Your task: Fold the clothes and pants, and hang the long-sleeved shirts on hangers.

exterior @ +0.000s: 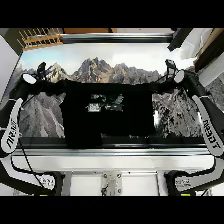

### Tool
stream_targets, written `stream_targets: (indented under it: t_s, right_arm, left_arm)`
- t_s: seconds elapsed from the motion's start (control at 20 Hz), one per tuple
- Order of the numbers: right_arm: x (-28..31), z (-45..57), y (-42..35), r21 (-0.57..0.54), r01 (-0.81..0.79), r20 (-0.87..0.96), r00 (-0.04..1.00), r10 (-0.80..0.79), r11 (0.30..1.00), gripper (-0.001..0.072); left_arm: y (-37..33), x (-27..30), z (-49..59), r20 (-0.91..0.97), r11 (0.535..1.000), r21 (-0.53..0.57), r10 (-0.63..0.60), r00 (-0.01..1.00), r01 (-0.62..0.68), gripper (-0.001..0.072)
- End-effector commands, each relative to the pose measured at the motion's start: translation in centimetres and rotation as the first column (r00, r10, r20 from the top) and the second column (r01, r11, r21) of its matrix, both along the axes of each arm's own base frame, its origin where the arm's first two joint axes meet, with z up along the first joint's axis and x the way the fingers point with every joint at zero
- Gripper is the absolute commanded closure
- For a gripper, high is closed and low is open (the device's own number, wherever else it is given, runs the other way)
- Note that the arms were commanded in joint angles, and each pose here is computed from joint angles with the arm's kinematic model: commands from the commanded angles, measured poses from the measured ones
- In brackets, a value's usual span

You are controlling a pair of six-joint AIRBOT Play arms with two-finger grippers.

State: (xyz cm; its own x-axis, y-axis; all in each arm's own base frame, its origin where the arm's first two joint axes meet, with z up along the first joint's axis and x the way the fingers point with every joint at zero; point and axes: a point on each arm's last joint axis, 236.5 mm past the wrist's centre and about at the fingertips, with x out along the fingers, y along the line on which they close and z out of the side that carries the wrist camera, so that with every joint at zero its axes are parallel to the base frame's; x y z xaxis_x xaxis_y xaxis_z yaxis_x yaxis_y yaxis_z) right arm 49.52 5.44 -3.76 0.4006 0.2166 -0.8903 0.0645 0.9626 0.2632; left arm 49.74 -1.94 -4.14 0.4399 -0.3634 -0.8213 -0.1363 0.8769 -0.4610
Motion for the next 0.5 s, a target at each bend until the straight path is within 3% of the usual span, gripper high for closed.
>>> stream_targets:
  t_s: [0.0,0.2,0.25,0.3,0.35,0.45]
  right_arm:
    - [-3.4,-3.4,1.3,-0.011,-0.041,-0.088,0.995,0.040,0.999,0.0695]
    - [-5.0,-4.8,2.5,0.005,-0.052,-0.135,0.989,0.052,0.999,0.0679]
    - [-5.1,-4.7,2.7,0.017,-0.050,-0.141,0.989,0.052,0.999,0.0553]
    - [-5.2,-4.2,2.8,0.025,-0.048,-0.138,0.989,0.051,0.999,0.0284]
    - [-5.2,-3.1,2.7,0.025,-0.048,-0.123,0.991,0.051,0.999,0.0199]
    - [-5.3,0.4,1.5,0.012,-0.043,-0.067,0.997,0.044,0.999,0.0199]
  left_arm:
    - [-0.1,-3.6,-3.5,-0.068,1.000,0.013,-0.019,0.998,0.020,0.0698]
    - [-0.4,-5.4,-5.3,-0.126,1.000,0.000,-0.019,0.992,0.019,0.0697]
    - [-0.5,-5.3,-5.0,-0.122,1.000,-0.008,-0.011,0.992,0.010,0.0607]
    - [-0.4,-5.0,-4.2,-0.107,1.000,-0.007,-0.006,0.994,0.006,0.0282]
    - [-0.4,-4.5,-2.9,-0.084,1.000,-0.007,-0.002,0.996,0.001,0.0157]
    - [0.1,-4.0,0.7,-0.018,1.000,0.006,-0.005,1.000,0.005,0.0158]
